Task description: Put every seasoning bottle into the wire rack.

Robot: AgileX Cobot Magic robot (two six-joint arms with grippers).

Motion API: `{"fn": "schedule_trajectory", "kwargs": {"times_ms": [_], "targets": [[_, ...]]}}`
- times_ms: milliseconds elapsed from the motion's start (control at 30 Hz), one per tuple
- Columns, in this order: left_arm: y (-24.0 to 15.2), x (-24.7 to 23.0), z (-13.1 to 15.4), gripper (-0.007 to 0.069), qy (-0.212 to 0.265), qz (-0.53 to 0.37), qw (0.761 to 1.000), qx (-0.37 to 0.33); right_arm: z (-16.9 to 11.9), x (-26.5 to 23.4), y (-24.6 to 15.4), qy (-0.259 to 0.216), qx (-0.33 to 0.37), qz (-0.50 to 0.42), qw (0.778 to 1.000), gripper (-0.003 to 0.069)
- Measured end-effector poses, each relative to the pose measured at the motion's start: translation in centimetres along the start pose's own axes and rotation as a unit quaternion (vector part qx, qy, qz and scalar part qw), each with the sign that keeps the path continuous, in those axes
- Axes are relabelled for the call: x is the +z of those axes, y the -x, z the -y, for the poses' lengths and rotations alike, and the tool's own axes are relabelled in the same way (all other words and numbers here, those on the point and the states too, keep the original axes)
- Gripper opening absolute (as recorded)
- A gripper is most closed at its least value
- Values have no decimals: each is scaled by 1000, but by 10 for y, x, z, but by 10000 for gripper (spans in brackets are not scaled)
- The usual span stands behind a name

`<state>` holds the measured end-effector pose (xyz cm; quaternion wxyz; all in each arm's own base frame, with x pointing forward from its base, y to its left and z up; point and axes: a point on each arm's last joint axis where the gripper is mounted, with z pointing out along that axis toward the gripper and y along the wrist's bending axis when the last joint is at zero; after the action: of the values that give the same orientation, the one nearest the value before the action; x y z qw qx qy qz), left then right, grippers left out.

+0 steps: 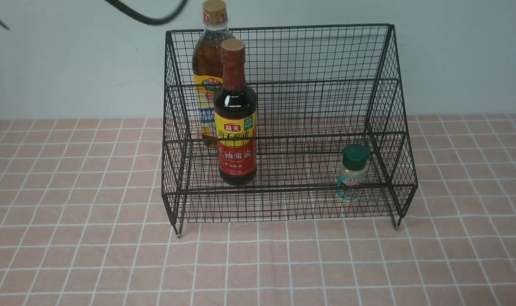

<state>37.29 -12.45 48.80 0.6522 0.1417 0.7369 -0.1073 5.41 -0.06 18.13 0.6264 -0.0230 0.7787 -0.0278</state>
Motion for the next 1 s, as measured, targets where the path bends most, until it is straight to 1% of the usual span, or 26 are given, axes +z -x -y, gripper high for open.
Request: {"fn": "schedule_trajectory", "kwargs": {"times_ms": [33,67,100,133,167,200,233,267,367,500,600,633,733,767,800,867,1000], "targets": [[8,-19,1,178,-4,-15,1000,1,0,0,0,0,0,0,1000,-15],[8,-22,1,153,-5,-23,1000,1,0,0,0,0,0,0,1000,-15],[18,-48,3,52,-9,-44,999,4,0,0,0,0,0,0,1000,-15],[20,-53,3,46,-10,-43,999,4,0,0,0,0,0,0,1000,-15],[24,-64,3,22,-11,-50,999,4,0,0,0,0,0,0,1000,-15],[30,-81,4,9,-13,-55,998,6,0,0,0,0,0,0,1000,-15],[31,-87,5,3,-14,-59,998,6,0,0,0,0,0,0,1000,-15],[41,-119,6,-6,-16,-55,998,8,0,0,0,0,0,0,1000,-15],[58,-171,8,-7,-16,-31,999,11,0,0,0,0,0,0,1000,-15],[61,-215,9,-7,-16,-10,1000,14,0,0,0,0,0,0,1000,-15],[50,-236,11,-7,-16,-15,1000,10,0,0,0,0,0,0,1000,-15],[51,-239,11,-7,-9,-15,1000,10,0,0,0,0,0,0,1000,-15],[26,-257,12,-7,-18,-36,999,-1,0,0,0,0,0,0,1000,-15],[22,-259,12,-7,-17,-41,999,-2,0,0,0,0,0,0,1000,-15],[7,-272,13,-7,-14,-52,999,1,0,0,0,0,0,0,1000,-15],[-9,-281,13,-7,-11,-65,998,5,0,0,0,0,0,0,1000,-15],[-31,-305,15,-7,-12,-68,998,4,0,0,0,0,0,0,1000,-15]]}}
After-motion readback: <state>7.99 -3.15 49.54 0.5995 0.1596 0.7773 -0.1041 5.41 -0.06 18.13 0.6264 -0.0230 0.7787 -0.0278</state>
